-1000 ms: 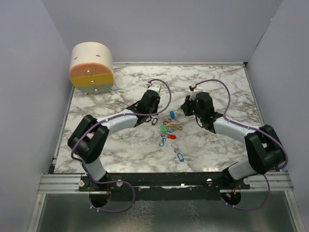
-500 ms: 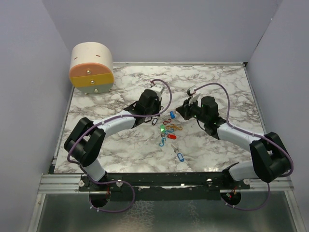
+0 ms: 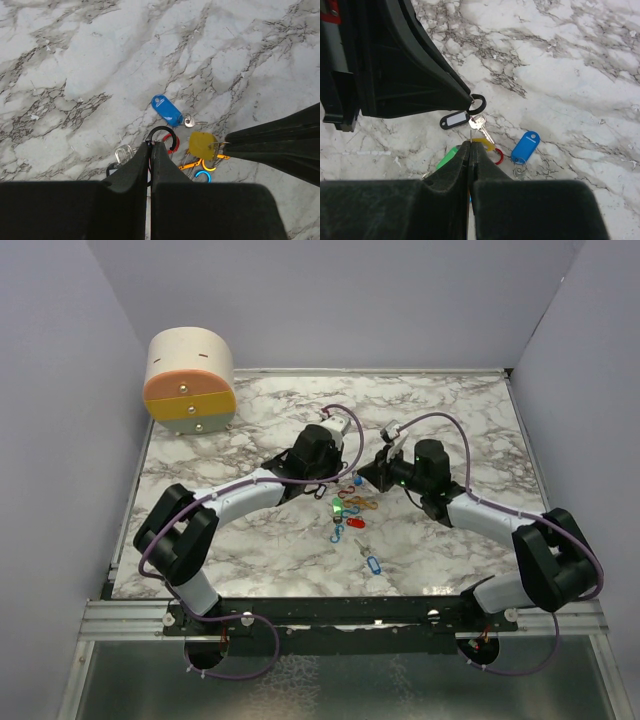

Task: Put the keys on the keyring

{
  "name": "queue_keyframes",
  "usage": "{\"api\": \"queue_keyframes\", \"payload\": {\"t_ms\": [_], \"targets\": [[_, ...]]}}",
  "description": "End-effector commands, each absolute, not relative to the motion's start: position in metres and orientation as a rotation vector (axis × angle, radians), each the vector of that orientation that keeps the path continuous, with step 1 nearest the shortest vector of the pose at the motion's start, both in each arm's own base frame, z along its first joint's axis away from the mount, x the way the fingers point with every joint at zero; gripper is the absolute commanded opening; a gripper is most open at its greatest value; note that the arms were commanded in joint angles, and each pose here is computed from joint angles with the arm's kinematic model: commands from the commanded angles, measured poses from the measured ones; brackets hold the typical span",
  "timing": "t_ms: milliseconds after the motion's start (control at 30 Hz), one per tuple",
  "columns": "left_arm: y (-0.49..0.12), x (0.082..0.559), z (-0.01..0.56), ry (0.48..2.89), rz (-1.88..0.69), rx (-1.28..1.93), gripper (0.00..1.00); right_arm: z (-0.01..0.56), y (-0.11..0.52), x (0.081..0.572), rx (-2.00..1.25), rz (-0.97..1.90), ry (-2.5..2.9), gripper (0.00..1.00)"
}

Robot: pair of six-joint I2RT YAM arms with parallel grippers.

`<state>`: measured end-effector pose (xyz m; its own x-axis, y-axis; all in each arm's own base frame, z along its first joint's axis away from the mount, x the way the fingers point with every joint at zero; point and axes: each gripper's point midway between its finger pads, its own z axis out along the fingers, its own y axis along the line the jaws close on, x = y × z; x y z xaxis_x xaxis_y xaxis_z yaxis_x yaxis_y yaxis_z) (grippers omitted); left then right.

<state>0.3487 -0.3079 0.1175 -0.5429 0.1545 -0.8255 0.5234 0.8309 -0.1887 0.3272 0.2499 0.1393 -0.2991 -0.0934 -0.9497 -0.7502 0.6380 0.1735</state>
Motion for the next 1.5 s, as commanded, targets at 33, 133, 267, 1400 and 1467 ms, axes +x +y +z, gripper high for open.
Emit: {"api": "queue_keyframes", "payload": {"t_ms": [33, 133, 267, 1400, 1467], "targets": [[-0.325, 0.344, 0.133, 2.087, -0.569, 0.540, 0.00, 0.138, 0.260, 0.331, -0.732, 0.779, 1.757, 0.01], [-0.328, 0.343, 0.133, 2.090, -0.565, 0.548, 0.00, 0.137, 0.262, 0.331, -0.738, 0.779, 1.755, 0.01], [-0.333, 0.343, 0.132, 2.095, -0.562, 0.563, 0.00, 0.138, 0.262, 0.331, -0.735, 0.771, 1.751, 0.01], [-0.347, 0.332, 0.122, 2.134, -0.551, 0.655, 0.00, 0.147, 0.246, 0.339, -0.653, 0.665, 1.733, 0.01], [-0.345, 0.333, 0.124, 2.129, -0.543, 0.643, 0.00, 0.147, 0.247, 0.338, -0.657, 0.671, 1.730, 0.01]]}}
